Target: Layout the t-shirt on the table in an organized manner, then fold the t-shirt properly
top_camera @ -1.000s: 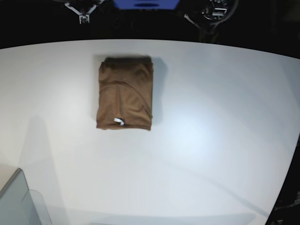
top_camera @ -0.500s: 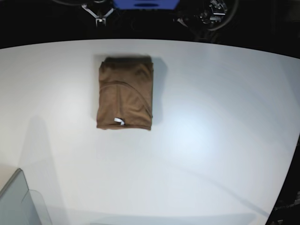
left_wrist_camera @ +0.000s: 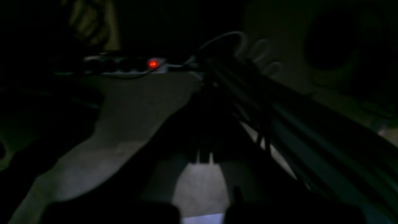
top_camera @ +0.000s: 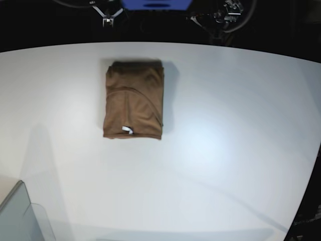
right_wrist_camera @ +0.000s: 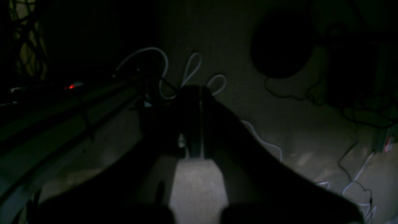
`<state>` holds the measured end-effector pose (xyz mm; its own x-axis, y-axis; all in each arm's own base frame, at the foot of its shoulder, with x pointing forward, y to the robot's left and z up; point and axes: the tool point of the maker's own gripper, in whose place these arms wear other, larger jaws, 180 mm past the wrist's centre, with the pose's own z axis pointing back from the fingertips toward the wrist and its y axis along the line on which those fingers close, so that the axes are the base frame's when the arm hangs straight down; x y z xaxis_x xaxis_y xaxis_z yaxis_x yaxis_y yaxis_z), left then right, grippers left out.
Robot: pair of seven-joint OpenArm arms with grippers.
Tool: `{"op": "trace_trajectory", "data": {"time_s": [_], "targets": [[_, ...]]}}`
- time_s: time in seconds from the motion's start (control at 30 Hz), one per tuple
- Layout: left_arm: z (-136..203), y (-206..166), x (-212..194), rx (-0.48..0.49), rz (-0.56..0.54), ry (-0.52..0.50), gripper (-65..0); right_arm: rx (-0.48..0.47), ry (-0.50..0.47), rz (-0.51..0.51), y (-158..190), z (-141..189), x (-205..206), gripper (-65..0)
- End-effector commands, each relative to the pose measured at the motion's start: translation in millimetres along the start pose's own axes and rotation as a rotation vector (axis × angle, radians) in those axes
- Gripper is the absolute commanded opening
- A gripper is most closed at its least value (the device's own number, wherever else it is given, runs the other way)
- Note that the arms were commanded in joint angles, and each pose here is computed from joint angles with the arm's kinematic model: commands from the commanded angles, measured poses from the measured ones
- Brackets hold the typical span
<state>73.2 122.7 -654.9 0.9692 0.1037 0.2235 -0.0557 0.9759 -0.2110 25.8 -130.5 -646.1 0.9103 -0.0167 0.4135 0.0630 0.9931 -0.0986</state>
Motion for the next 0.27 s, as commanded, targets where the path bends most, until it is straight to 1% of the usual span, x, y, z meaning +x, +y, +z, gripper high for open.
{"op": "trace_trajectory", "data": {"time_s": [0.0, 0.1, 0.17, 0.23], "targets": [[-0.7, -3.4, 4.0, -0.009, -0.002, -0.014, -64.7, -0.006, -0.004, 0.001, -1.5, 1.8, -2.4, -65.0], [-0.9, -2.9, 3.6, -0.002, -0.008, -0.012, -64.7, -0.007, -0.002, 0.004, -3.3, 1.6, -2.9, -65.0], [-0.9, -2.8, 3.8, -0.001, -0.004, -0.013, -64.7, -0.020, -0.001, 0.013, -12.8, 0.8, -3.1, -65.0], [-0.9, -2.3, 4.4, 0.000, -0.002, -0.015, -64.7, -0.022, -0.002, 0.016, -14.6, 0.7, -3.0, -65.0]]}}
